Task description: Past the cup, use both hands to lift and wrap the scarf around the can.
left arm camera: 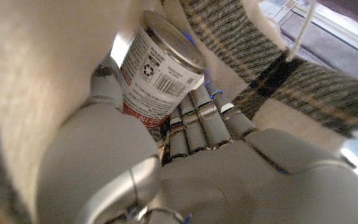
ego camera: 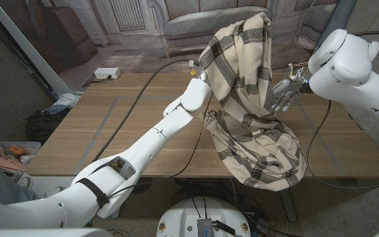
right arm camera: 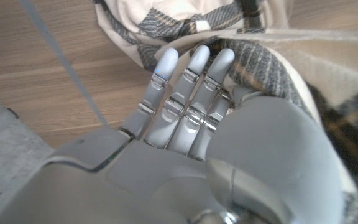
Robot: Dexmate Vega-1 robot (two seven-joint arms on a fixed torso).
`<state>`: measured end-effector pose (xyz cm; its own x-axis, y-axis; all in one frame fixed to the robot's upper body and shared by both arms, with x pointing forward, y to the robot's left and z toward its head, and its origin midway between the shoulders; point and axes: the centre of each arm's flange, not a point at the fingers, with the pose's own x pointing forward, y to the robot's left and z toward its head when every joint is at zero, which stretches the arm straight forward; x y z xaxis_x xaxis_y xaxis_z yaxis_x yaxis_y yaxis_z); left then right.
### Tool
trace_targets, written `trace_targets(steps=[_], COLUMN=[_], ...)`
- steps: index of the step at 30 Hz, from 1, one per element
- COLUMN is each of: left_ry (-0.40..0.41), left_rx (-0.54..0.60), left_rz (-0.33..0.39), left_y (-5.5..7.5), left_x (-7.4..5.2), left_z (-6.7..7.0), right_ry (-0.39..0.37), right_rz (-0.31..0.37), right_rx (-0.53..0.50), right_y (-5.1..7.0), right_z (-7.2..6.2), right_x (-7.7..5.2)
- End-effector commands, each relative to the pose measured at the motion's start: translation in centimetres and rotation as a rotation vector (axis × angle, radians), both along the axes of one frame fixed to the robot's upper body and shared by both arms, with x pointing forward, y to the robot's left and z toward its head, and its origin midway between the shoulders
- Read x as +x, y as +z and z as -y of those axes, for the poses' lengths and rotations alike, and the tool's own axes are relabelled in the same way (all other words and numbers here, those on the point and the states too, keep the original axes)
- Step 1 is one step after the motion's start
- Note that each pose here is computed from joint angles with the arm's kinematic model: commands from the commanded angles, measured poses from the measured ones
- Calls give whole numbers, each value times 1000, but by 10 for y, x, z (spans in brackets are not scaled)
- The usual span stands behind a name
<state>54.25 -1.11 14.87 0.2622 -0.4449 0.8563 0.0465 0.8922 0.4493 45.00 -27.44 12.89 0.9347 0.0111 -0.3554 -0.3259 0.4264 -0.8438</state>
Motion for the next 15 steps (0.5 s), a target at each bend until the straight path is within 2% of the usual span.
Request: trace_targets(steps=[1,9,13,15], left_ry=[43,77,90,99], left_rx=[1,24,36,48], left_rz=[-33,-21,-19,-19], left_y=[-8,-14,-14,-14], left_x=[8,6,7,7], left_z=[7,10,11,13], right_ry=[190,272,323,359], right_rz=[4,43,53,68], right_rx=[-81,-83,-80,-94], right_y=[38,61,66,70], right_z=[-52,-68,-72,-75], right_x=[-41,-64,-70,-77])
